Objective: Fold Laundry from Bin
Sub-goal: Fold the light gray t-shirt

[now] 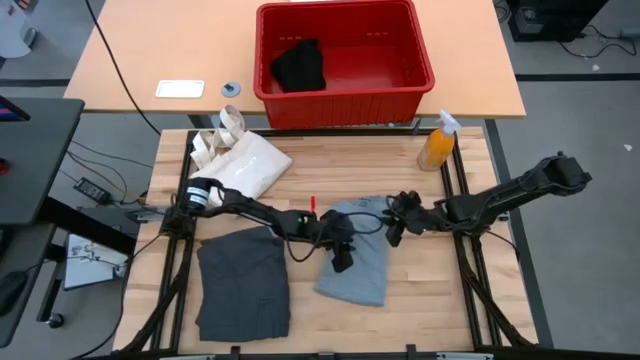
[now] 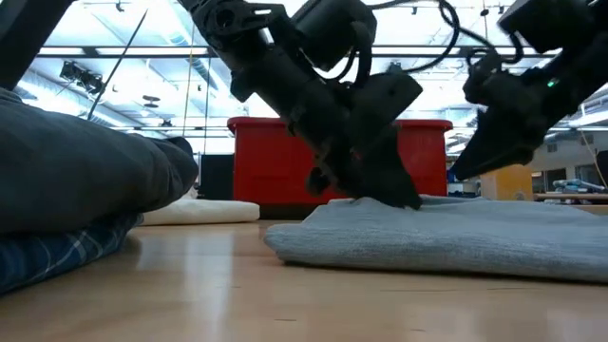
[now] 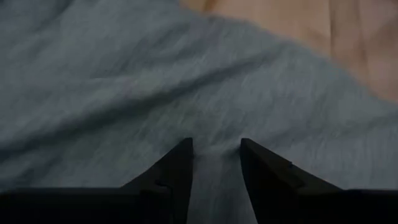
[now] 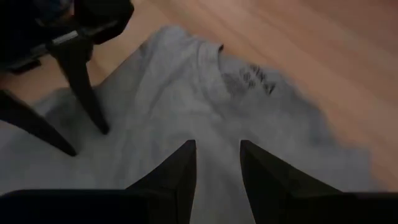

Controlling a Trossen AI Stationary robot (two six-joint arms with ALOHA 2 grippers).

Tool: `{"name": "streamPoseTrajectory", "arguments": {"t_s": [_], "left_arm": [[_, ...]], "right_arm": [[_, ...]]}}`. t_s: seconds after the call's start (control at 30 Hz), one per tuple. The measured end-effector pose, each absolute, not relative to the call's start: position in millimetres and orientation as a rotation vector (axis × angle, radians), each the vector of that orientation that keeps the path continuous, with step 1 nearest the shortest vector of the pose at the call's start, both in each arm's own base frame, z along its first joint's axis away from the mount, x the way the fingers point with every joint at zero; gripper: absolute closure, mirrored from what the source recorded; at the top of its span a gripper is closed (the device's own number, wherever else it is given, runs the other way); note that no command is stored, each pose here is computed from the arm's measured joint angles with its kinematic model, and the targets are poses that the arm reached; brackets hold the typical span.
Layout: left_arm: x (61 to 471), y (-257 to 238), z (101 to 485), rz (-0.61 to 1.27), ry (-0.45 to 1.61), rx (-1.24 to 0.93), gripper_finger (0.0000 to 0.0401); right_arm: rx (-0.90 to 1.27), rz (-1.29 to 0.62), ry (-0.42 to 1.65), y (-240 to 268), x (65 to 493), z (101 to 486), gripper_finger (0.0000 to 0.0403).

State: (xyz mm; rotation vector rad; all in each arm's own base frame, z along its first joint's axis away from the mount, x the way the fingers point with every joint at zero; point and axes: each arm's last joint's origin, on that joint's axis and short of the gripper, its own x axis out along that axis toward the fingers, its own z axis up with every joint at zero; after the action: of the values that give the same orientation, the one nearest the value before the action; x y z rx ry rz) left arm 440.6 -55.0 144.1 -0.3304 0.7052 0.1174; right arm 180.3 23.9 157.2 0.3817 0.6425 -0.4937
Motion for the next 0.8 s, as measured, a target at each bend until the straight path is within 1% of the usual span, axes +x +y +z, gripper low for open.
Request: {"name": "streamPoseTrajectory", "arguments": {"t_s": [0.13,0.2,0.33,0.47,0.6,0.8], "left_arm": [[442,-55,140,0.093,0.716,-0.355,0.0262],[441,-58,139,0.085,0.723,-0.345,0.0262],[441,-63,139,0.074,0.723,-0.341,0.0262],[440,-65,138,0.072,0.739,-0.337,0.0262],[439,-61,140,0.059,0.751,-0.349,0.0262],[435,-52,172,-0.033,0.704,-0.406,0.0262]], "right_arm": [[0.23,-0.524,0.702,11,190,145,0.0271],[0.209,-0.578,0.757,2,192,136,0.0271],[0.277,-0.672,0.837,-14,194,119,0.0271],[0.334,-0.65,0.876,-23,196,114,0.0271],[0.388,-0.605,0.864,-26,198,128,0.0271],[0.37,-0.657,0.759,-29,196,181,0.0271]]}}
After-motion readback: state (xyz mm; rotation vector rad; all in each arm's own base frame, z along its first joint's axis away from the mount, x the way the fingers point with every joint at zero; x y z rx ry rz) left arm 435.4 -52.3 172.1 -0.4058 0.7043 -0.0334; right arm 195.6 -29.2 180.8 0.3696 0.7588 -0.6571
